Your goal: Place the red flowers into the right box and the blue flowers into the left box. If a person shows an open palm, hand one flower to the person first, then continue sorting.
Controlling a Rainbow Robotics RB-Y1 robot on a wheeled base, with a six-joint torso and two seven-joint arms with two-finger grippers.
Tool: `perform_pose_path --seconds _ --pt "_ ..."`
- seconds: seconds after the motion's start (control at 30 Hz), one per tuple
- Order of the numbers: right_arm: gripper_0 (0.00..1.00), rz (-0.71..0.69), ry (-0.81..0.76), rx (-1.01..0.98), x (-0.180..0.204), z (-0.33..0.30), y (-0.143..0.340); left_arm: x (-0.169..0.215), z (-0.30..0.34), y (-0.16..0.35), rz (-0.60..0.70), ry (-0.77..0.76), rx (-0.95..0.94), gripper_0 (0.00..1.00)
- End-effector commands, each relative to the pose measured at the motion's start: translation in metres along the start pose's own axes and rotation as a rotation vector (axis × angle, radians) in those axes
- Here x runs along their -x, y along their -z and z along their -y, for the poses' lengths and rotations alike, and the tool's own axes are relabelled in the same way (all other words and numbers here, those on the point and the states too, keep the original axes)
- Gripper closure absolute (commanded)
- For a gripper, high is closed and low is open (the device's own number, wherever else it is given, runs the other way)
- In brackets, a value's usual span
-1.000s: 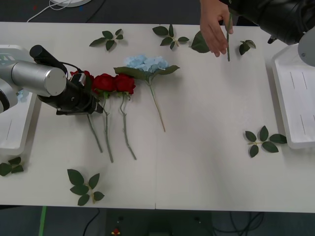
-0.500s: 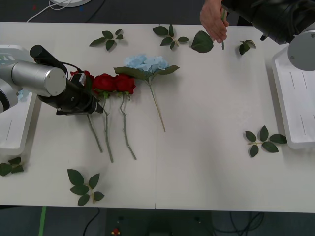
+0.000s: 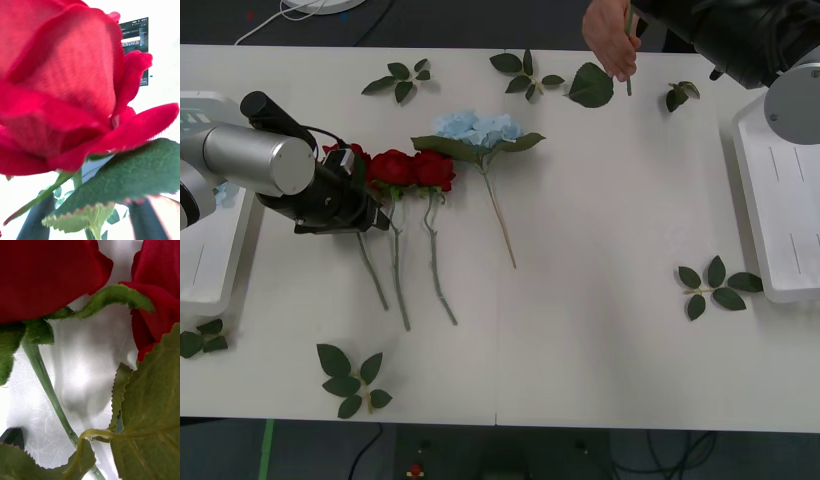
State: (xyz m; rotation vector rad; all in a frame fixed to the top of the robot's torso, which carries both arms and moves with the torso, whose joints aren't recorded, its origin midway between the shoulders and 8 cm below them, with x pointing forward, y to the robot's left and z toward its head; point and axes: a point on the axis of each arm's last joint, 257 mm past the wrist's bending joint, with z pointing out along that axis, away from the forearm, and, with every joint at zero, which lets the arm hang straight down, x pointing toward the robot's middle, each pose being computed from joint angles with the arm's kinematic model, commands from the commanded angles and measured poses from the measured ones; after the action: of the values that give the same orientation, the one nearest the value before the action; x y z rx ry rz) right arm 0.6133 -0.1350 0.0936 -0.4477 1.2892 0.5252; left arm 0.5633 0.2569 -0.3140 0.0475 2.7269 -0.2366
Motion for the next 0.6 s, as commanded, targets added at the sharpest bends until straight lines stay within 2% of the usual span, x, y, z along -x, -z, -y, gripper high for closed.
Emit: perform_pose_path --seconds 0.03,0.37,0.5,0.6 --pt "0.00 0.041 0.022 0.027 0.013 -0.015 -0.004 0.022 0.017 0.010 0.040 0.004 -0.007 0.00" --pt "0.00 0.032 0.002 0.029 0.006 -0.017 -0.001 0.022 0.017 0.010 0.040 0.004 -0.007 0.00" --pt "0.00 0.000 -0.034 0.042 -0.010 -0.025 0.007 0.022 0.017 0.010 0.040 0.004 -0.007 0.00" --pt "0.00 -0.077 -0.044 0.058 -0.029 -0.032 0.015 0.022 0.017 0.010 0.040 0.004 -0.007 0.00"
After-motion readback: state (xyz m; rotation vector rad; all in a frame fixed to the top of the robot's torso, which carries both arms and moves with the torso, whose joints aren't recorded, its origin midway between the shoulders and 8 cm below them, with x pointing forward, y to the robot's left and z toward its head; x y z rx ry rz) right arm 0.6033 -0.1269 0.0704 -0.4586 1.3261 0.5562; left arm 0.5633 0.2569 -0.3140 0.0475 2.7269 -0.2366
